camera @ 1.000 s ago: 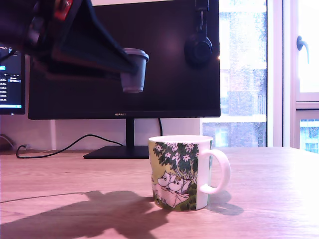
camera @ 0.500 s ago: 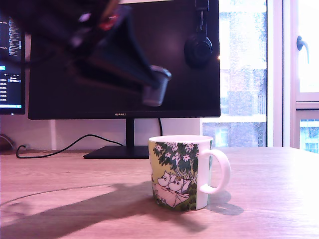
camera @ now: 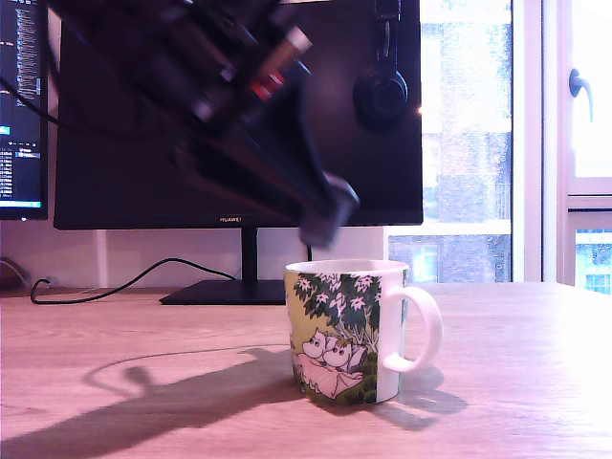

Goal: Pick up the coffee capsules from the table one by one and drop them inside the nearest coffee cup

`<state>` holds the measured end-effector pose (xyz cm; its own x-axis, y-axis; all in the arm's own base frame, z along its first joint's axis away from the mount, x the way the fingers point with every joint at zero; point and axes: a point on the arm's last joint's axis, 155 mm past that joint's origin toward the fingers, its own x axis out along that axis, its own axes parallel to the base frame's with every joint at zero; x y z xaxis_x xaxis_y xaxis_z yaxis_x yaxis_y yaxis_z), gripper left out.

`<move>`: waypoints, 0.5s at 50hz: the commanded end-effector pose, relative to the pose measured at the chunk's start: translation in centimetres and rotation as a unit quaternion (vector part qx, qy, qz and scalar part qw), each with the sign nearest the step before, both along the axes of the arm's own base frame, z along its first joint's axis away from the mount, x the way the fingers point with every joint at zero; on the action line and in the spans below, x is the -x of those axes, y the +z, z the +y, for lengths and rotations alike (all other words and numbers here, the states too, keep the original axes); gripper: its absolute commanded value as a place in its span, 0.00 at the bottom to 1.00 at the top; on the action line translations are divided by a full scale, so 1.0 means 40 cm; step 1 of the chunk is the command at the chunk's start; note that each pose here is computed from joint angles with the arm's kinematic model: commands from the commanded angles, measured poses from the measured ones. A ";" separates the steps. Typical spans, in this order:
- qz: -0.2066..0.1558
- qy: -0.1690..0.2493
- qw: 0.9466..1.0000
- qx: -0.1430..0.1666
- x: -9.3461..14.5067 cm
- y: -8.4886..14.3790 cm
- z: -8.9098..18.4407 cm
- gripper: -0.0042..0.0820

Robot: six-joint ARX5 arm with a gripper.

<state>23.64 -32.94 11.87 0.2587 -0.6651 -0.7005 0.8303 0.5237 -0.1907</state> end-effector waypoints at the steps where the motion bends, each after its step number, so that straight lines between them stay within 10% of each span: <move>1: 0.001 -0.008 1.000 -0.005 0.002 -0.005 -0.015 0.26; 25: 0.005 -0.006 1.000 -0.030 0.004 -0.026 -0.013 0.26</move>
<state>23.57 -33.17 11.03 0.2485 -0.6248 -0.7402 0.8310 0.5301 -0.1684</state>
